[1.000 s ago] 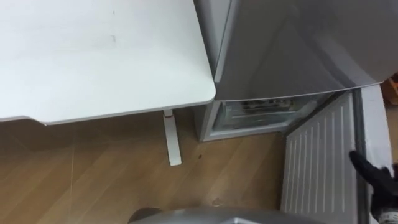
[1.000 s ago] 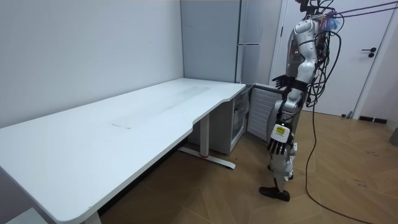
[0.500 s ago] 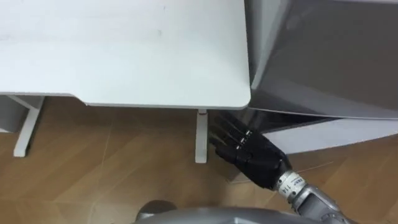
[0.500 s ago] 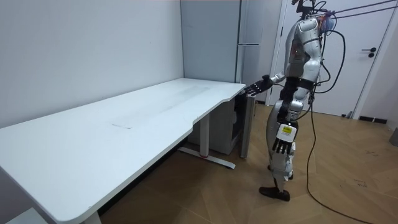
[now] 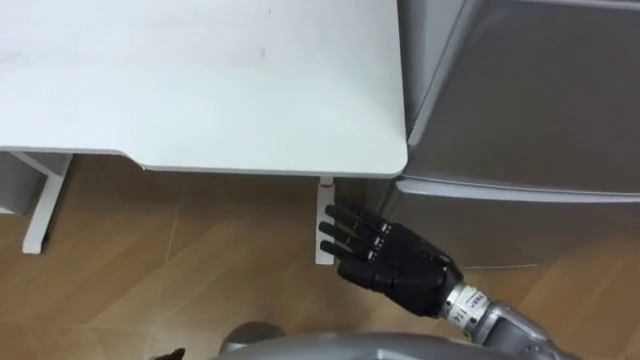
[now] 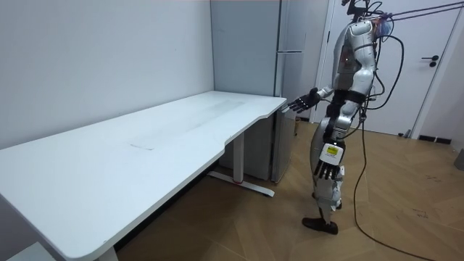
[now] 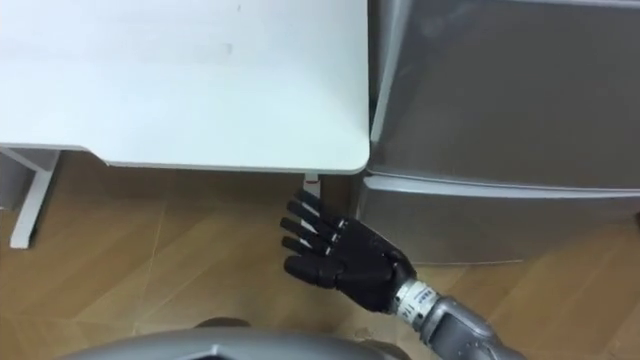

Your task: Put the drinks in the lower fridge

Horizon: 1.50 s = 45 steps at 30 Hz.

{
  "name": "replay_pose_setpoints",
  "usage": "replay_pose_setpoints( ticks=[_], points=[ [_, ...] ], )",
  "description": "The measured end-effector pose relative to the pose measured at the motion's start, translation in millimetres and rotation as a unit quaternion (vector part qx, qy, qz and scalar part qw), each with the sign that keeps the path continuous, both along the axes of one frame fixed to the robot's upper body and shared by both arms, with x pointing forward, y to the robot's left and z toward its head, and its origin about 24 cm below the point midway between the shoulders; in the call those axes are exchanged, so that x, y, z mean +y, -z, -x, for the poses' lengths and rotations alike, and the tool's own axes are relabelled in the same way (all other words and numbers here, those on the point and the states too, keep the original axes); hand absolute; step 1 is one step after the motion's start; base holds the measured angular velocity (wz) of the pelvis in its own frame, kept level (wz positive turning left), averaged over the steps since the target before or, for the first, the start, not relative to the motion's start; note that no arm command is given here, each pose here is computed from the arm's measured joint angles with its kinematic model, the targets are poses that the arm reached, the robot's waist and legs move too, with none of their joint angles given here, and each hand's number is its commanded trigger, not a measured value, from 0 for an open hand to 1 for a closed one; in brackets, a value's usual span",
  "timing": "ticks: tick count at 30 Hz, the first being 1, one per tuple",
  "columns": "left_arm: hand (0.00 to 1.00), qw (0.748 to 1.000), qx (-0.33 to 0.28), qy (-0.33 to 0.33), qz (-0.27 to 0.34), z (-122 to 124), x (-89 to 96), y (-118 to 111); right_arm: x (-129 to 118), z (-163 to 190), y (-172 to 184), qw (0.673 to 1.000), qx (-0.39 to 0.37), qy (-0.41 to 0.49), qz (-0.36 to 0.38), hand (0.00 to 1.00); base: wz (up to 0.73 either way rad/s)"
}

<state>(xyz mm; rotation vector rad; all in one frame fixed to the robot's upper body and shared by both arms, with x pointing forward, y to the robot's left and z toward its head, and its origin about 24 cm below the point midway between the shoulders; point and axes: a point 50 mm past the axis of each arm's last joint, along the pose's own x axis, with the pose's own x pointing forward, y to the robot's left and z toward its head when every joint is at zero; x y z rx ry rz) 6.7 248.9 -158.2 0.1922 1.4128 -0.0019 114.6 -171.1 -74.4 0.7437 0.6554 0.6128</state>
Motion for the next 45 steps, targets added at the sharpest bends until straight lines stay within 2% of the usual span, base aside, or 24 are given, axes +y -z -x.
replay_pose_setpoints(
  ticks=[5,7,13,22,26,29,34,41,45],
  points=[
    [0.00,1.000,0.002,-0.005,-0.012,3.3,4.3,-1.1,-38.3,14.2,20.5,0.993,0.048,0.020,0.101,0.00,-0.01],
    [0.00,1.000,0.003,-0.005,-0.013,3.7,4.5,-1.1,-56.2,29.0,33.3,0.982,0.095,0.022,0.163,0.00,-0.07],
    [0.00,1.000,0.003,-0.017,-0.025,7.0,5.1,-1.0,-77.9,64.3,58.8,0.945,0.205,0.047,0.253,0.00,-0.01],
    [0.00,0.998,0.016,-0.028,-0.047,14.2,8.4,-0.2,-79.6,79.8,77.5,0.907,0.280,0.101,0.297,0.00,0.07],
    [0.00,0.998,0.023,-0.025,-0.046,18.4,3.2,1.4,-80.3,82.9,81.4,0.894,0.301,0.114,0.311,0.00,0.01],
    [0.00,0.998,0.016,-0.027,-0.046,14.9,0.2,2.3,-82.0,84.2,83.6,0.884,0.313,0.111,0.330,0.00,0.01],
    [0.00,0.997,0.010,-0.042,-0.057,13.1,5.1,1.0,-84.7,86.3,84.9,0.870,0.320,0.120,0.356,0.00,0.07],
    [0.00,0.998,0.015,-0.021,-0.061,8.4,3.8,2.3,-82.6,87.7,87.9,0.858,0.337,0.120,0.368,0.00,0.07],
    [0.00,0.998,0.001,-0.019,-0.060,-7.5,2.0,3.0,-76.2,81.2,91.0,0.849,0.344,0.117,0.383,0.00,0.10]
  ],
)
